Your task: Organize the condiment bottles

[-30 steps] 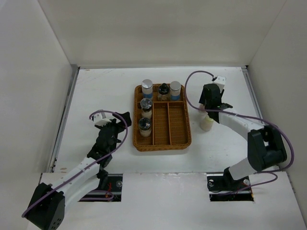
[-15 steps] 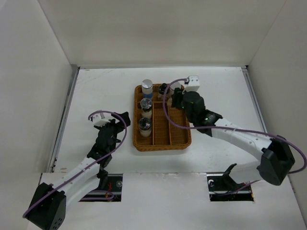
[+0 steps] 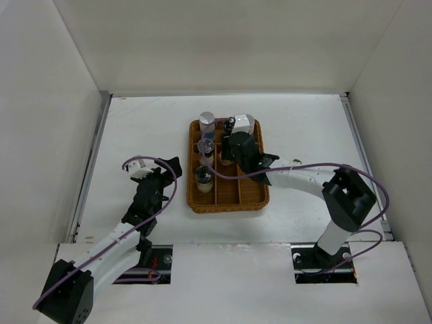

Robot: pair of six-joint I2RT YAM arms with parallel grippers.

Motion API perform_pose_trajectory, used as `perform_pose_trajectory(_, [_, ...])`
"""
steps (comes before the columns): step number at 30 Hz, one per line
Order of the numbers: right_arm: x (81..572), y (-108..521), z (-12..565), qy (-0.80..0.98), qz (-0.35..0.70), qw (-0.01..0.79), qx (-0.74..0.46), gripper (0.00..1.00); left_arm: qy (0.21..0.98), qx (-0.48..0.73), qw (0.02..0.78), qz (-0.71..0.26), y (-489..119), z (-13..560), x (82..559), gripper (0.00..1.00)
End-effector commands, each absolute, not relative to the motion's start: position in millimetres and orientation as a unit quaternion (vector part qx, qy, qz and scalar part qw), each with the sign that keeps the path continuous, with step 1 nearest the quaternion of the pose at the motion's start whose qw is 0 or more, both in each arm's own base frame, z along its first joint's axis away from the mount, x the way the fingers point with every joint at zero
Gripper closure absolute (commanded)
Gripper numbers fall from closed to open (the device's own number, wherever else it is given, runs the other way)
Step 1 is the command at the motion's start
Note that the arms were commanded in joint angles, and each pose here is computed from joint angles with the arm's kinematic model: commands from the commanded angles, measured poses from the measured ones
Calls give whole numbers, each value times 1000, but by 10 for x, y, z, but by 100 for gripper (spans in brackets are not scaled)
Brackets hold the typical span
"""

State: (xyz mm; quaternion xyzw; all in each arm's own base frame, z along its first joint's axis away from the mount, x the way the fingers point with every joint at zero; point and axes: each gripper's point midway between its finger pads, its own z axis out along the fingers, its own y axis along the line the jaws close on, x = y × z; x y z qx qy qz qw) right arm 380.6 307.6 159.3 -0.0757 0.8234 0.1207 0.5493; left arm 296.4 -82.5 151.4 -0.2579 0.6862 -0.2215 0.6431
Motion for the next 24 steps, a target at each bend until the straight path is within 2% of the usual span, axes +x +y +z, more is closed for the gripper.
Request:
perform_pose_trajectory(1, [3972,3182,1854,798,135,585,-49,59,672,-263,650,-236,-824,1575,2970,6])
perform_pose_trajectory(5, [3997,3160,1687,807,117,577,-48,55,674,-258,648,-242,-865,1587,2979,6])
perform_pose_trajectory(10, [4002,3165,1629,810,114,573,-47,37,677,-260,646,-239,-851,1563,2985,6])
perform_pose_trajectory(14, [3905,3118,1967,794,136,592,-37,24,677,-264,646,-235,-830,1536,2986,6])
perform_pose_trajectory(18, [3689,2880,2353,772,155,616,-22,20,678,-260,644,-238,-861,1547,2991,6])
perform_pose_trajectory(20, [3566,2609,2429,766,148,626,-2,25,680,-262,643,-236,-852,1527,2993,6])
perform_pose_trajectory(24, [3428,1584,2310,769,51,631,86,57,678,-261,643,-244,-872,1551,2987,6])
